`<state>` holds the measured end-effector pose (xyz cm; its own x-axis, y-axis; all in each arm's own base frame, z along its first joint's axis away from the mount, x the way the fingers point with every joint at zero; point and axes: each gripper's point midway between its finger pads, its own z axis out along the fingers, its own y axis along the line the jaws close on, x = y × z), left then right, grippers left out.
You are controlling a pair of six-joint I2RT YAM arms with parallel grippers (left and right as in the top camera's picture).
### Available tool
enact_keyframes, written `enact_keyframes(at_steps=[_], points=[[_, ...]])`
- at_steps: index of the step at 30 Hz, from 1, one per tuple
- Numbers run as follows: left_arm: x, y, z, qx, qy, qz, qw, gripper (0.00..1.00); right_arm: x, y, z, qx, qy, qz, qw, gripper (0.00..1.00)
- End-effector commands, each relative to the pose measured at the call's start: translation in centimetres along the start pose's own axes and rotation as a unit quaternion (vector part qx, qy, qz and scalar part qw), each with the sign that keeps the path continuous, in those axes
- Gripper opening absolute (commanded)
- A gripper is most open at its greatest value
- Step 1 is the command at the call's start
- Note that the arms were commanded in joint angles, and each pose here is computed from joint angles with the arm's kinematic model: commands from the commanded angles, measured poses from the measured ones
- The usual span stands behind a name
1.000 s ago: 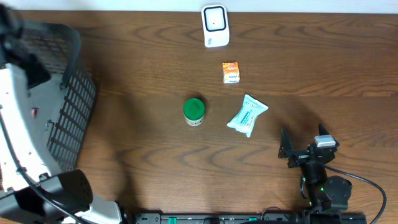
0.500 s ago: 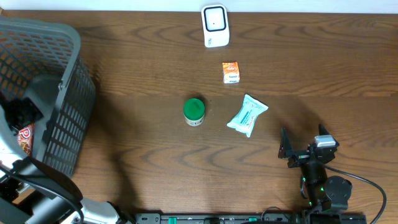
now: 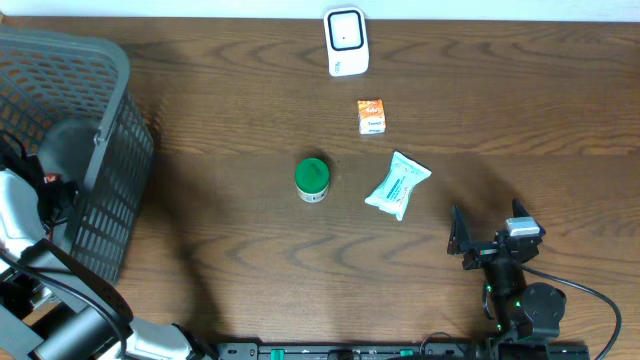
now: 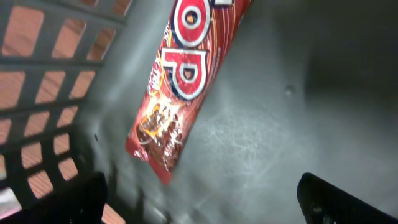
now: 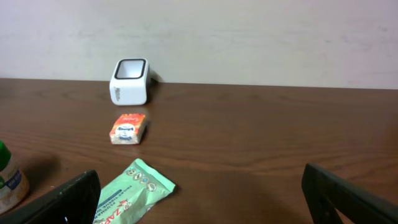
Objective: Scan the item barcode
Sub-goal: 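Reach the left gripper into the basket and grasp the red Top bar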
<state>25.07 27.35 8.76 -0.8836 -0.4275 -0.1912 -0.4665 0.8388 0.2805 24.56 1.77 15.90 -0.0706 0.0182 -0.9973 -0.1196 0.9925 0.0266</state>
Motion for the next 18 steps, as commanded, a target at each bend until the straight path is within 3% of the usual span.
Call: enact_keyframes(at_steps=[1, 9, 18], points=[[-0.4, 1.0, 0.1, -0.018, -0.009, 0.019, 1.000, 0.98, 0.1, 0.1, 0.0, -0.002, 0.002, 0.007, 1.000, 0.99], [-1.4, 2.0, 1.5, 0.006, -0.035, -0.013, 0.999, 0.98, 0.1, 0.1, 0.0, -0.002, 0.002, 0.007, 1.000, 0.99], [0.5, 1.0, 6.4, 0.039, 0.025, -0.015, 0.999, 0.98, 0.1, 0.1, 0.0, -0.002, 0.002, 0.007, 1.000, 0.99]])
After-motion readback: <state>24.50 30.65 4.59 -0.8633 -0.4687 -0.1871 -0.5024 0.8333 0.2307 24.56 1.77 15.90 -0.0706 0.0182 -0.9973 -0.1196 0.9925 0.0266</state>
